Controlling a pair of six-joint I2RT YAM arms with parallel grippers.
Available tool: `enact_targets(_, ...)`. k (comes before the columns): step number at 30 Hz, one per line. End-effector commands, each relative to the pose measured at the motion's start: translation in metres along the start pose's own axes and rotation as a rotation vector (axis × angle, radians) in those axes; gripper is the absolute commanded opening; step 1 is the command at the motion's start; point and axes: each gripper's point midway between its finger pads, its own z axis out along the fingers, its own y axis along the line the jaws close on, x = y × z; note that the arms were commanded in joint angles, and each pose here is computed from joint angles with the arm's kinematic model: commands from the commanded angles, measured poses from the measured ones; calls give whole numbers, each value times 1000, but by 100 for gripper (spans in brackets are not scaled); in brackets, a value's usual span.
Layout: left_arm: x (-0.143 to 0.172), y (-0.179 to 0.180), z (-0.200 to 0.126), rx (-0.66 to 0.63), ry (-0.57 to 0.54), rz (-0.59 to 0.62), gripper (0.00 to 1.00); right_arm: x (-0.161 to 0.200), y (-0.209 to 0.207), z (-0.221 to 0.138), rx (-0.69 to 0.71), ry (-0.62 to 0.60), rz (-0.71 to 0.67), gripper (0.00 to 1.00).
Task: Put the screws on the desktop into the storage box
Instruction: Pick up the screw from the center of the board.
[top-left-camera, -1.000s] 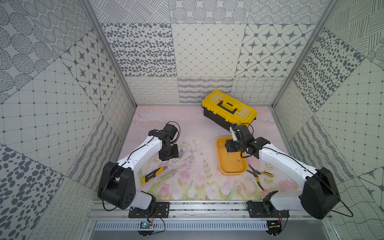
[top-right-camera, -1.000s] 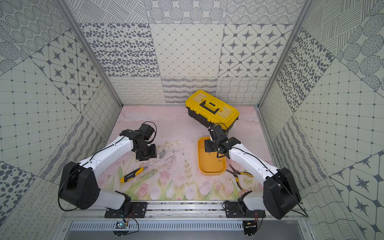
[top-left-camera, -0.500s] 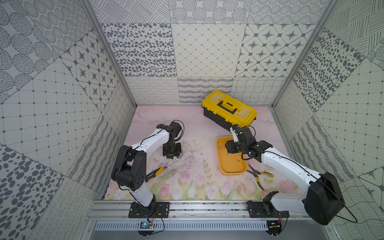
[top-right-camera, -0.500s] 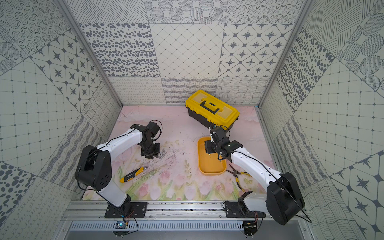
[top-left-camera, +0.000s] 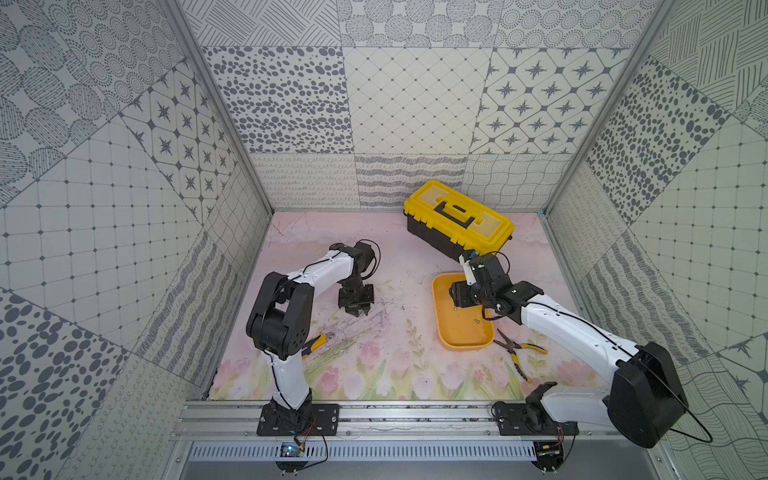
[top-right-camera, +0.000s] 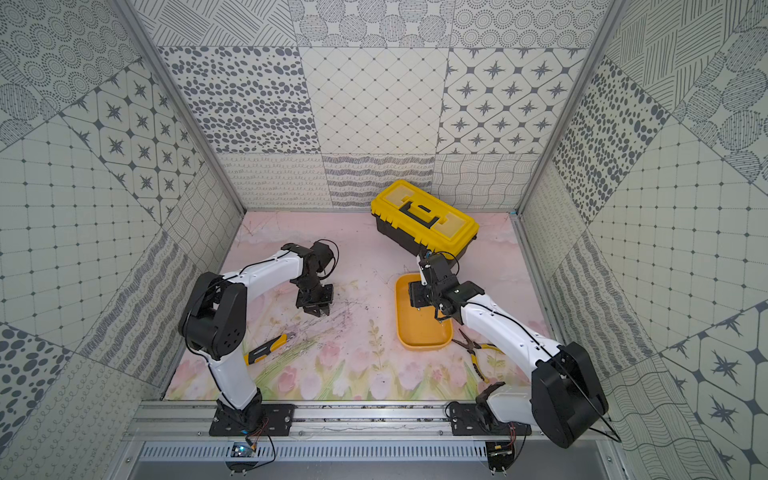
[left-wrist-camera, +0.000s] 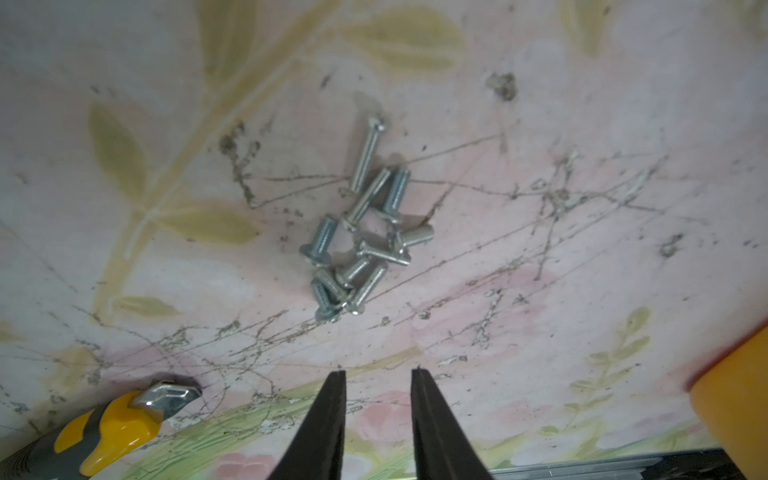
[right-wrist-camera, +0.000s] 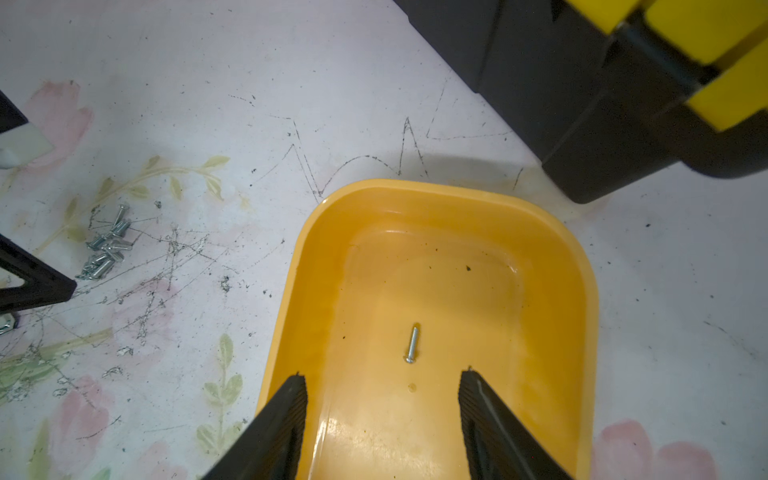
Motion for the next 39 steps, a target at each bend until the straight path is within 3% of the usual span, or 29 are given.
enact_targets(1,2,-2,4,-23,41,40,30,-4,3,3,-10,-22,-10,63)
enact_targets(15,-2,5,21,-74,71,41,28,0,5,11,-18,4,-13,63)
enact_targets(27,-5,19,17,-155,49,41,30,4,7,16,-30,25,-10,63)
enact_targets(39,-11,18,0,-125,-17,47,31,8,7,20,-32,40,-9,63)
